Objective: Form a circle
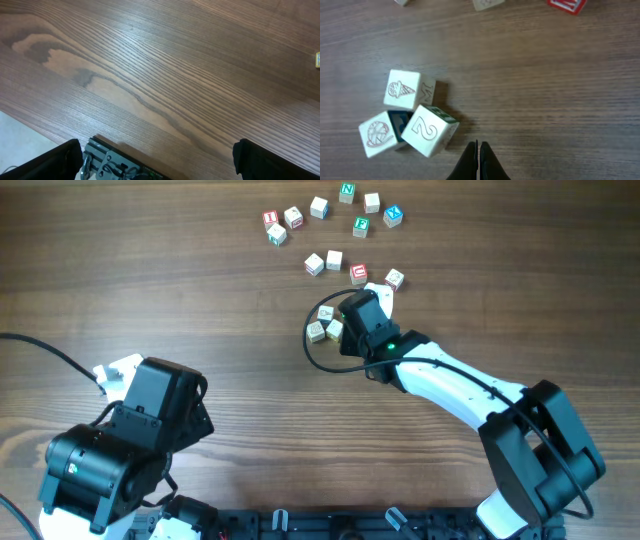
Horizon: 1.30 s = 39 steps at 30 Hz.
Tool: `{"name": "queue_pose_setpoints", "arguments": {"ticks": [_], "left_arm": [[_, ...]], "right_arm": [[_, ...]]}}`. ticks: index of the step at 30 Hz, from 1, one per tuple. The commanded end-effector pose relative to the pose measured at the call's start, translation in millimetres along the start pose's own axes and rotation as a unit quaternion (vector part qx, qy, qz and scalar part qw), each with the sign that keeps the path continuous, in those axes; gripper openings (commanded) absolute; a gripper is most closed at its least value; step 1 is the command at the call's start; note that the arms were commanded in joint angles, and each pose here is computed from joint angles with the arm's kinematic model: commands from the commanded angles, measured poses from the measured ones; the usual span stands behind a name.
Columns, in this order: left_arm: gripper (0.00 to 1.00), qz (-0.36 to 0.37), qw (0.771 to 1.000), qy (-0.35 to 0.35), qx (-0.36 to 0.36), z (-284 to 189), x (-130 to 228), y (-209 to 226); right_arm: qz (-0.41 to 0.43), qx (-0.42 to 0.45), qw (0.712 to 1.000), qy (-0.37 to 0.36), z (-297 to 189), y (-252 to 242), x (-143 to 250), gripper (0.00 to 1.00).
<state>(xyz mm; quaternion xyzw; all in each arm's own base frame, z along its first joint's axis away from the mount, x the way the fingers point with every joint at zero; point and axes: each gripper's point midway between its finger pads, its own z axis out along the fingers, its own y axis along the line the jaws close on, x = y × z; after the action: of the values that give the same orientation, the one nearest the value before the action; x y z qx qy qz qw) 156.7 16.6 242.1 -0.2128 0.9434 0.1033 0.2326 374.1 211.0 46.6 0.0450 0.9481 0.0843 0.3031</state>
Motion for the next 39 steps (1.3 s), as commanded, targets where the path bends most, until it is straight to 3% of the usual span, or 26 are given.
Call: {"name": "queue_pose_setpoints", "arguments": {"ticks": [1, 7, 19, 39], "left_arm": [[1.00, -0.010, 1.000, 0.001, -0.001, 1, 1, 1], [1.00, -0.010, 1.000, 0.001, -0.001, 1, 1, 1], [1.00, -0.010, 1.000, 0.001, -0.001, 1, 1, 1], [1.00, -0.010, 1.000, 0.001, -0.001, 1, 1, 1]], "right_arm": [[0.030, 0.004, 1.000, -0.008, 18, -15, -10, 0.05], [0.052, -0.048, 0.997, 0.017, 32, -17, -13, 0.05], [0.002, -0.130, 0.991, 0.019, 33, 13, -15, 0.05], [-0.005, -0.186, 0.982, 0.034, 39, 33, -7, 0.05]]}}
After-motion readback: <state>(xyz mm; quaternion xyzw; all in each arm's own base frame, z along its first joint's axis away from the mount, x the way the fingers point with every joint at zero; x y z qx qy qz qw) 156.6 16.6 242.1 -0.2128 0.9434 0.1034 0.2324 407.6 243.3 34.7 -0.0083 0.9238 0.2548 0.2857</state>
